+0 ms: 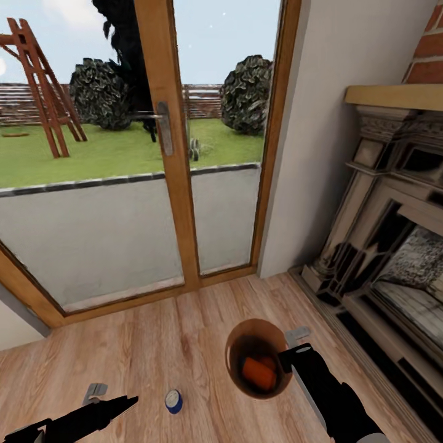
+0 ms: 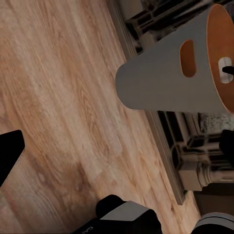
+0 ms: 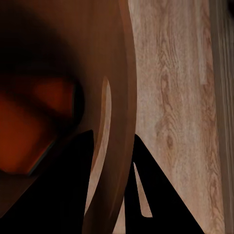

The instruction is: Put the three can of soda from the living room inside the tash can in the kitchen.

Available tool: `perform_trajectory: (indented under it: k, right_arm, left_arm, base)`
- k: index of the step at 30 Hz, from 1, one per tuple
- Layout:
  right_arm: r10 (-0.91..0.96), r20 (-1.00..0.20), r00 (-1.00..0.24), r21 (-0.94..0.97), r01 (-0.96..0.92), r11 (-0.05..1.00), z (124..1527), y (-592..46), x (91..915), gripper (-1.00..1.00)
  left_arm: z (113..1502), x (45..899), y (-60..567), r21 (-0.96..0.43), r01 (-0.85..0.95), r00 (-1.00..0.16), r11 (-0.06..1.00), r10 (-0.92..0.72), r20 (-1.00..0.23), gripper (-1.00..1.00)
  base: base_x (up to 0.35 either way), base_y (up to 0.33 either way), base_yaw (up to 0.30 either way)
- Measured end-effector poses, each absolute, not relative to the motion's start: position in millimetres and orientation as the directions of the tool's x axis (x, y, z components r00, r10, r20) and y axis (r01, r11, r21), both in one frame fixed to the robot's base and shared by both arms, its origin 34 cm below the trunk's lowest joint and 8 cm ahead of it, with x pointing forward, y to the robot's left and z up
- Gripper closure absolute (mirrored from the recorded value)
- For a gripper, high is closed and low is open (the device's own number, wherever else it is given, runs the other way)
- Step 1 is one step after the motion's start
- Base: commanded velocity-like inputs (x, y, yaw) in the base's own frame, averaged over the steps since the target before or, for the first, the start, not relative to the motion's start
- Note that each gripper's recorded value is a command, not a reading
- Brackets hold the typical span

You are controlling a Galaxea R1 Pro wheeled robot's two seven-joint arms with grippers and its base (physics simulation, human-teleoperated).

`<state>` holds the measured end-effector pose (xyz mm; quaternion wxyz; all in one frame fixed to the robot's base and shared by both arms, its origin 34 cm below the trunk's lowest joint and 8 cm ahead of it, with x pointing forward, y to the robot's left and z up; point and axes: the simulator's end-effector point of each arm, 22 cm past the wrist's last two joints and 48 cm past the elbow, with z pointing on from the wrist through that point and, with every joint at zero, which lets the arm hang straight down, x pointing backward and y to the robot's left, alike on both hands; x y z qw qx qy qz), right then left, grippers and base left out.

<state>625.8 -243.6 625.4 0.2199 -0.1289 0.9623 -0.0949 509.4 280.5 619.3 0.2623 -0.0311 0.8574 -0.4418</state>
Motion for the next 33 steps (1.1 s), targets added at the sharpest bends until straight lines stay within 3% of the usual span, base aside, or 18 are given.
perform_trajectory:
  k: [13, 20, 21, 23, 26, 28, 33]
  right_arm:
    - [-0.292, -0.398, -0.870, -0.242, -0.207, 0.948, 625.6, -244.3, 625.9, 1.00]
    - [-0.289, -0.399, -0.870, -0.239, -0.205, 0.949, 625.5, -244.0, 625.9, 1.00]
    - [-0.288, -0.400, -0.870, -0.238, -0.205, 0.949, 625.6, -243.9, 626.0, 1.00]
    - [-0.288, -0.400, -0.870, -0.238, -0.204, 0.949, 625.7, -243.8, 626.1, 1.00]
    - [-0.287, -0.400, -0.870, -0.238, -0.203, 0.950, 625.9, -244.6, 626.2, 1.00]
    - [-0.287, -0.400, -0.871, -0.239, -0.203, 0.950, 626.0, -245.3, 626.3, 1.00]
    - [-0.285, -0.400, -0.871, -0.239, -0.201, 0.950, 626.0, -245.8, 626.2, 1.00]
  left_arm:
    - [619.3, 509.4, 280.7, -0.774, 0.178, -0.860, 0.608, -0.285, -0.422, -1.00]
    - [617.3, 510.2, 281.5, -0.769, 0.172, -0.860, 0.616, -0.287, -0.422, -1.00]
    - [592.1, 518.7, 282.7, -0.700, 0.110, -0.859, 0.706, -0.287, -0.424, -1.00]
    - [575.6, 529.0, 277.2, -0.642, 0.065, -0.853, 0.764, -0.291, -0.433, -1.00]
    - [543.2, 557.5, 270.7, -0.433, -0.082, -0.828, 0.898, -0.303, -0.472, -1.00]
    - [530.4, 564.5, 265.6, -0.280, -0.190, -0.818, 0.941, -0.310, -0.485, -1.00]
    - [532.8, 574.3, 234.0, -0.189, -0.191, -0.809, 0.963, -0.264, -0.525, -1.00]
  base:
    - [0.338, 0.103, 0.000]
    - [0.079, 0.037, 0.000]
    - [0.009, 0.004, 0.000]
    - [0.006, 0.003, 0.000]
    - [0.003, 0.001, 0.000]
    - [0.000, 0.000, 0.000]
    - [0.000, 0.000, 0.000]
